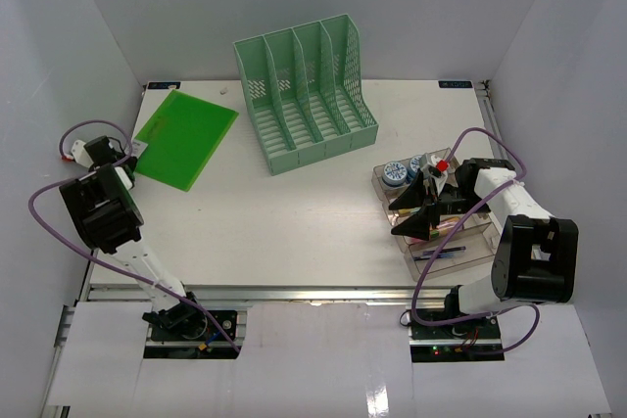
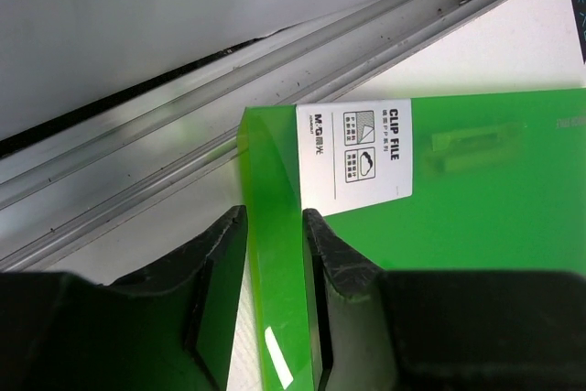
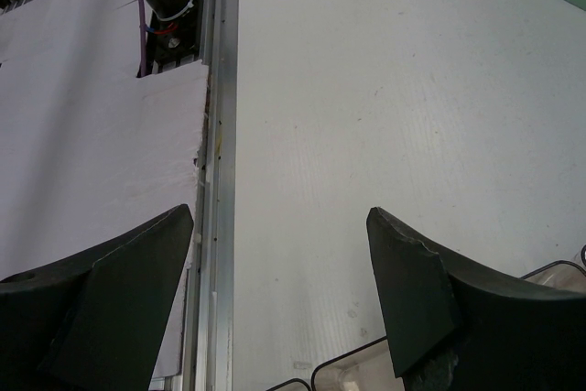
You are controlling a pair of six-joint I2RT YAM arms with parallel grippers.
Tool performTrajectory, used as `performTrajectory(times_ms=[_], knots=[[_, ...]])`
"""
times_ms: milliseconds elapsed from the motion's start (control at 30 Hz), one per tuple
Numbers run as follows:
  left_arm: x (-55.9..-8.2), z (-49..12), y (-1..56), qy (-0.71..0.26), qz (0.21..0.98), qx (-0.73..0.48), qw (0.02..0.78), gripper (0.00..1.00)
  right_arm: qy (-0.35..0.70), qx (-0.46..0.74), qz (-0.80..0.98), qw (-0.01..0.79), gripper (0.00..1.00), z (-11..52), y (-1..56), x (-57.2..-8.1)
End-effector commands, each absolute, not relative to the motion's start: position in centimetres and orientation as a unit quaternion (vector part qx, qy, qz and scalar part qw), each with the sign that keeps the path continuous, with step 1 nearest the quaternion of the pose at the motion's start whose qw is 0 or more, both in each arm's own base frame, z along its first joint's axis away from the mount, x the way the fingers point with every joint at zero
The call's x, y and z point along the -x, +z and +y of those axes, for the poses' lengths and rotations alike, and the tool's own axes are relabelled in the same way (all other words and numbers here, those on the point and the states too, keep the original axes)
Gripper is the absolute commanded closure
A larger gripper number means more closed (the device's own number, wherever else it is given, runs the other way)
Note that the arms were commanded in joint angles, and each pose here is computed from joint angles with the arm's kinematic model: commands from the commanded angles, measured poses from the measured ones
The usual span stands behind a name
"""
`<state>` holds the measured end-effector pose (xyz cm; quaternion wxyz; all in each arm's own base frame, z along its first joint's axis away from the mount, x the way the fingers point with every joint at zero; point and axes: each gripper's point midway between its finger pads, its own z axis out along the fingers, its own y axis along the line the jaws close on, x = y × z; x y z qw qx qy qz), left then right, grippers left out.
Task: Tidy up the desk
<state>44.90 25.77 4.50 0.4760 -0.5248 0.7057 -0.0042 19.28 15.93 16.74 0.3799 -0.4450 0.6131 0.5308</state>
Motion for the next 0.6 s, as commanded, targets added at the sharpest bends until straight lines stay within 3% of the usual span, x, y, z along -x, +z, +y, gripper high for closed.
performTrajectory(times_ms=[0, 567], knots=[[-44.1, 25.5, 2.9, -0.047, 0.700, 0.545, 0.459, 0.57, 0.526, 0.448, 0.596, 0.408, 0.17, 16.0, 18.6, -19.9], [-43.5, 24.7, 0.3, -0.123, 0.707, 0.539, 0.441, 0.55, 0.525, 0.449, 0.593, 0.413, 0.17, 16.1, 18.9, -19.8]])
